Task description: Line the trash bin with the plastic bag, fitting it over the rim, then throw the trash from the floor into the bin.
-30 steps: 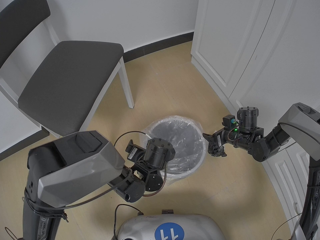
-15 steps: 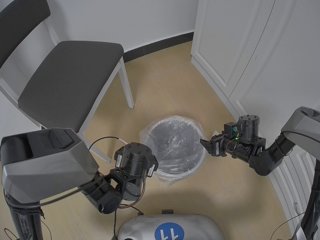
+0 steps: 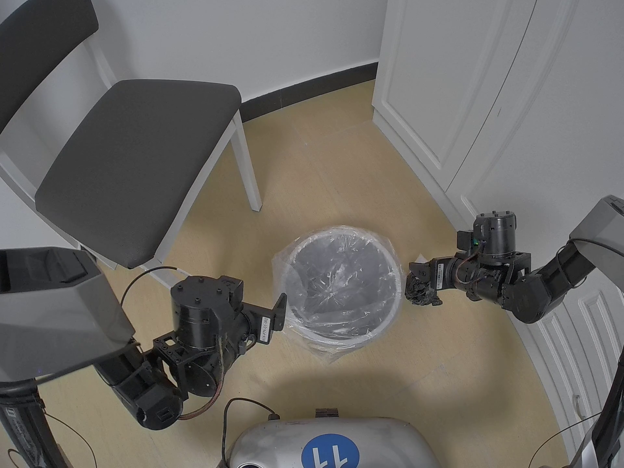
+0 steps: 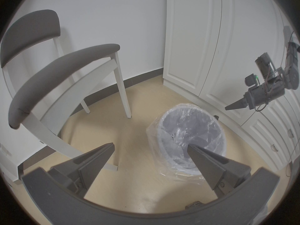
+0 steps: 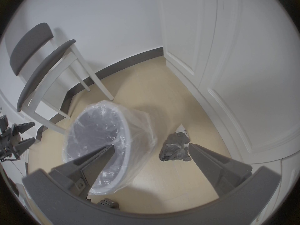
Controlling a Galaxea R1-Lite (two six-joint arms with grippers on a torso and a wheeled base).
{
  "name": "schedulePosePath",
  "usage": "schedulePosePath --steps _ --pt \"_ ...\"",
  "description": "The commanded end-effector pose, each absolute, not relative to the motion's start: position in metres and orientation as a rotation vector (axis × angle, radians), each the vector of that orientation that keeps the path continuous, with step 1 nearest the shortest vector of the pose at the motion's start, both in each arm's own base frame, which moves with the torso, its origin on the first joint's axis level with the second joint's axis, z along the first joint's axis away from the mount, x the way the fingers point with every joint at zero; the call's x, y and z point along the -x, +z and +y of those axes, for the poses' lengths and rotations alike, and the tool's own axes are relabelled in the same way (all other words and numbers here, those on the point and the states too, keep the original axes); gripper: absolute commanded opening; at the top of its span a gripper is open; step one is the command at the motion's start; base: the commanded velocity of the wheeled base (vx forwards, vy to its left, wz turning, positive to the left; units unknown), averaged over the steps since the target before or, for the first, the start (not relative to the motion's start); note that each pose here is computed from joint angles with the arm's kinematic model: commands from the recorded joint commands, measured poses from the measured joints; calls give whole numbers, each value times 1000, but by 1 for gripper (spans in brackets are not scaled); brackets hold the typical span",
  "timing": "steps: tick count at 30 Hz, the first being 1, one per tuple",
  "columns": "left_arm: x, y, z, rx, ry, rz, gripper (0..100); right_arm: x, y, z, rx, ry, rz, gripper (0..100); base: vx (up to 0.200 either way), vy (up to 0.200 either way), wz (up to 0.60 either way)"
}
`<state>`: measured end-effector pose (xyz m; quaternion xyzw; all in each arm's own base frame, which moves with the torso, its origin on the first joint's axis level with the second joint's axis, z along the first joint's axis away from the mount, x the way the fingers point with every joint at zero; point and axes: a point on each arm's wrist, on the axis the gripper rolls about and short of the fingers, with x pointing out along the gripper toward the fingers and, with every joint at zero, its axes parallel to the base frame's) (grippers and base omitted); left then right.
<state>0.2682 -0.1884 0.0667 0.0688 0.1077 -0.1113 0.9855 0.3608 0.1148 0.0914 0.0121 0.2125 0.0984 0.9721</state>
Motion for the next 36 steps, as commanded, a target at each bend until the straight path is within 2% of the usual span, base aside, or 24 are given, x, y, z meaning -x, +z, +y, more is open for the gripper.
schedulePosePath --steps 1,7,15,24,31,36 --pt "-259 83 -179 -117 -226 183 100 -368 97 105 -38 167 417 100 0 0 0" --pt "-254 90 -174 -109 -224 168 100 -381 75 83 -34 100 507 100 0 0 0" --pt "-252 92 -176 -101 -230 123 100 -397 5 87 6 105 669 100 0 0 0" --pt "-253 95 -174 -102 -220 104 100 -419 -25 90 -20 76 636 100 0 0 0" --pt "-255 93 -175 -103 -221 106 100 -437 -29 90 -91 0 588 100 0 0 0" --pt "-256 94 -174 -101 -217 103 100 -451 -29 90 -156 -5 473 100 0 0 0"
